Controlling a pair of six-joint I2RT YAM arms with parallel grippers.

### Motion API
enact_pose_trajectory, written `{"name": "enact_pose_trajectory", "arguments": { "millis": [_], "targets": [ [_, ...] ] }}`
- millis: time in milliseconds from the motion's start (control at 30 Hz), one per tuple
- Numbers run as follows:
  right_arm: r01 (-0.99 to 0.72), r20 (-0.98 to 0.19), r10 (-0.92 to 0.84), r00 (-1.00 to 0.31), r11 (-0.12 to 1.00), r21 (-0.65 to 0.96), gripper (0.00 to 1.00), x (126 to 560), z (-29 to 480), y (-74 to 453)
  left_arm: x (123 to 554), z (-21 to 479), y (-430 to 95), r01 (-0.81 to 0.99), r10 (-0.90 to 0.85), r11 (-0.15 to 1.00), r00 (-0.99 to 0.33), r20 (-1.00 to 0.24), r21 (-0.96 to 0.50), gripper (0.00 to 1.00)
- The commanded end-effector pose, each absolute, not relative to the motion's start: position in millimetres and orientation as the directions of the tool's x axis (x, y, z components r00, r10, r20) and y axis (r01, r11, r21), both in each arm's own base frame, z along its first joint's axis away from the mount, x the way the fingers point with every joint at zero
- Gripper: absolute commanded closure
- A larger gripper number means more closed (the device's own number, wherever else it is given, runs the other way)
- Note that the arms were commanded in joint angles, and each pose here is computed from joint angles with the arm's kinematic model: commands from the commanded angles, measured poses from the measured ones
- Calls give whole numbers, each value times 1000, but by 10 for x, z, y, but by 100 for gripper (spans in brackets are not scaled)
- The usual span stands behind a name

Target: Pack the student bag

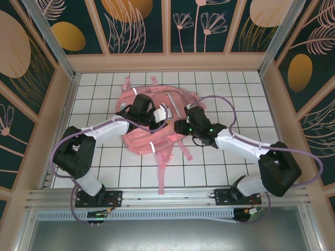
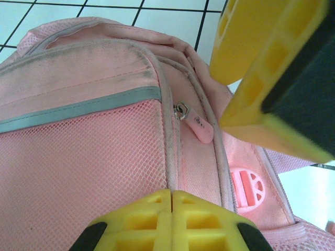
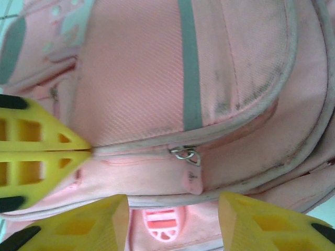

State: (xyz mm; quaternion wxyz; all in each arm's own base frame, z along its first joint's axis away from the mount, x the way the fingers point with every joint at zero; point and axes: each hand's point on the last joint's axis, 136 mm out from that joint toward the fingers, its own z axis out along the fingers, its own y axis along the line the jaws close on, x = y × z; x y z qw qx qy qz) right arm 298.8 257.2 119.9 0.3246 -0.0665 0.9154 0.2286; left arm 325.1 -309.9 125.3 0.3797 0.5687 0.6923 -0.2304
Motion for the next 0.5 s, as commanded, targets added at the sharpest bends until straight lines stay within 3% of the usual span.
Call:
{"name": "enact_pose_trajectory", "arguments": {
  "millis": [0,167,467],
  "targets": [
    [-304,-626,-32,-779,893,333,52,3052,993,2616,3232,1608,-3232,971,530,202,5,-848,132,100],
    [-336,-647,-63,-760,890,308,57,3212,962,2721,3195,1591,-3235,975,532,187,5,-847,123,100],
    [-406,-669,-115,-735,864,297,83,3245,1044,2769,3182,1563,-3185,974,537,184,12,-843,131,100]
  ]
}}
